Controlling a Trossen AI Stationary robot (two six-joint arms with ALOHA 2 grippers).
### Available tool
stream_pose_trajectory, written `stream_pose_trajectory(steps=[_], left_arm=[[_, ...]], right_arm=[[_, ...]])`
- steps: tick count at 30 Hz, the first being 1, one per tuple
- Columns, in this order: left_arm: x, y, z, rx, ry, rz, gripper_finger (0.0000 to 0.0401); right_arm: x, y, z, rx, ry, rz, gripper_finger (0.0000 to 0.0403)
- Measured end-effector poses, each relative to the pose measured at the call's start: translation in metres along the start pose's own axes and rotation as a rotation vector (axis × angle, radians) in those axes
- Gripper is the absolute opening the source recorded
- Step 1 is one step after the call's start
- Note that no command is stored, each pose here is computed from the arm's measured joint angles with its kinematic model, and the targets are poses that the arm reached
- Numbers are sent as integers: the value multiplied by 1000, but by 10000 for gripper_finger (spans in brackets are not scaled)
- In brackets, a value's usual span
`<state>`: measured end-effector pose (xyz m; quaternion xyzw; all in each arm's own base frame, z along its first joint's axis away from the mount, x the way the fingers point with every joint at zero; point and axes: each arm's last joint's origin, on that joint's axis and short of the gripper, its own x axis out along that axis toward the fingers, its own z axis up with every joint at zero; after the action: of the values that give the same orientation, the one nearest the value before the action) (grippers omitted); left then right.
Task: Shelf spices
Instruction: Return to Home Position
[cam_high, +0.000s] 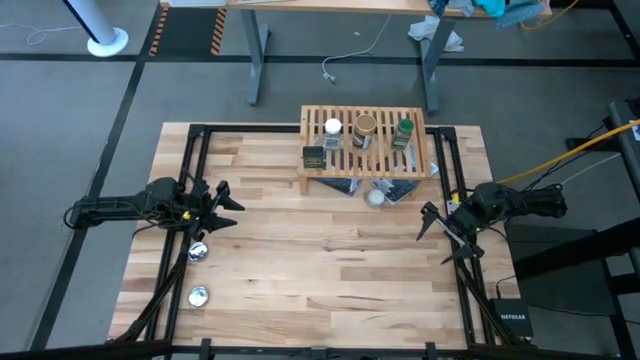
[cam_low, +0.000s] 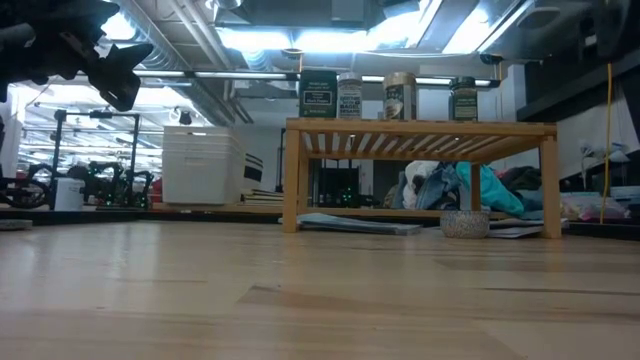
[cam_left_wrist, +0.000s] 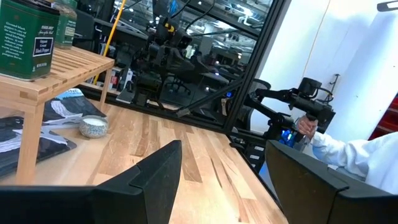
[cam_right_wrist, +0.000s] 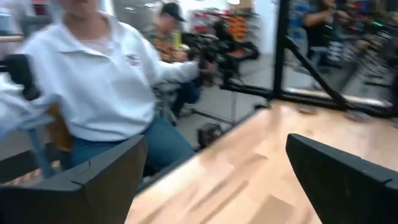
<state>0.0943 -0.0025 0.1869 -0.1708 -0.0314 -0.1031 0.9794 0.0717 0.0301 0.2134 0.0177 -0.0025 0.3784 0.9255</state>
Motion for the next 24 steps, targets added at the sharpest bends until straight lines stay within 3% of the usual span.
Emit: stream_pose_trajectory(steps=[5,14,20,24], left_arm=[[0,0,0,0,2,1,225],[0,1,-2,-5,20,7,225],[0,1,-2,-14,23,8,225],[0,1,-2,-14,23,8,225]], right_arm=[[0,-4,-5,19,40,-129,390],[0,-4,-6,-20,53,-141,390],[0,-4,6,-85,-57,-146,390],[0,-3,6,-122,-54,-116,390]])
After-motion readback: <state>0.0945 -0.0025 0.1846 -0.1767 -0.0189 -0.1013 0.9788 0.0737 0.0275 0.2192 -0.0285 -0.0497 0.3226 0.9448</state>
